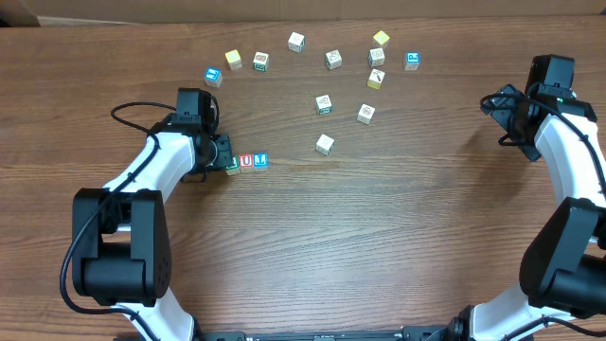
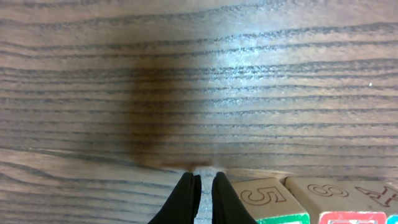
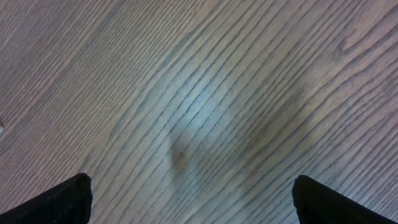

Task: Form a horizontal line
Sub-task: 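Hold the left gripper against the R block to align the row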

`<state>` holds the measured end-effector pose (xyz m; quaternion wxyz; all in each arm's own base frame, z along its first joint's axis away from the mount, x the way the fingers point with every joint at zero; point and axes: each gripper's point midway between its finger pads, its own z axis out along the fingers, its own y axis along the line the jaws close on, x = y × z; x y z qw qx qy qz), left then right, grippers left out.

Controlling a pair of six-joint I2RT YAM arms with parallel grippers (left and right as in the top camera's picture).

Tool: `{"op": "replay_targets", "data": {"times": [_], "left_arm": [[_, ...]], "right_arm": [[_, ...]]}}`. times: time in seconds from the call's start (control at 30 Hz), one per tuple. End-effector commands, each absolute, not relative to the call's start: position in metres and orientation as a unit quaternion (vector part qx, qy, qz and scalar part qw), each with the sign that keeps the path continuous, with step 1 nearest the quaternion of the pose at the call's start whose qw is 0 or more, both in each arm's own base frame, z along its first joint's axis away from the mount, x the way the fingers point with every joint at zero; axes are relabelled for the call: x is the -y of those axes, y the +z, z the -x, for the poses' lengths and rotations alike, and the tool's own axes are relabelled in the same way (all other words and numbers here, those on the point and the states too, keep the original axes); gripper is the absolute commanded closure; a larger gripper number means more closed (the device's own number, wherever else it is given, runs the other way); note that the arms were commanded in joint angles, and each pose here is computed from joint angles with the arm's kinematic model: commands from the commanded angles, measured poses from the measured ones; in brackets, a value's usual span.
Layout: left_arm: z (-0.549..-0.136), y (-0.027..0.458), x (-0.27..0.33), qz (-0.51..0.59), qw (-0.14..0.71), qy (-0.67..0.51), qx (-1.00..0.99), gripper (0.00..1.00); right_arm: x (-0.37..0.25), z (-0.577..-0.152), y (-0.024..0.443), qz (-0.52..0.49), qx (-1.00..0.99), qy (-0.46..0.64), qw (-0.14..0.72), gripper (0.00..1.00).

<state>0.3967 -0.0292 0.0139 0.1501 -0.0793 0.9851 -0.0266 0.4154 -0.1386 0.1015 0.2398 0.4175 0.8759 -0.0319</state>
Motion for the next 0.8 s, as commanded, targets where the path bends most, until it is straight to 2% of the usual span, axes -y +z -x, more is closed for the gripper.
{"op": "replay_targets", "data": {"times": [0.0, 0.4, 0.77], "left_arm": [[-0.397, 0.011, 0.032, 0.07, 0.149, -0.031, -0.986, 0.92], [-0.384, 0.008, 0.031, 0.074, 0.123, -0.028, -0.989, 0.96], [-0.392, 0.01, 0.036, 0.073, 0.139, -0.042, -0.987, 0.96]], "right_arm": [[0.142, -0.419, 0.113, -0.416, -0.872, -0.035, 0.255, 0.0], [0.142, -0.419, 0.113, -0.416, -0.872, -0.035, 0.255, 0.0], [0.142, -0.419, 0.113, -0.416, -0.872, -0.035, 0.255, 0.0]]}}
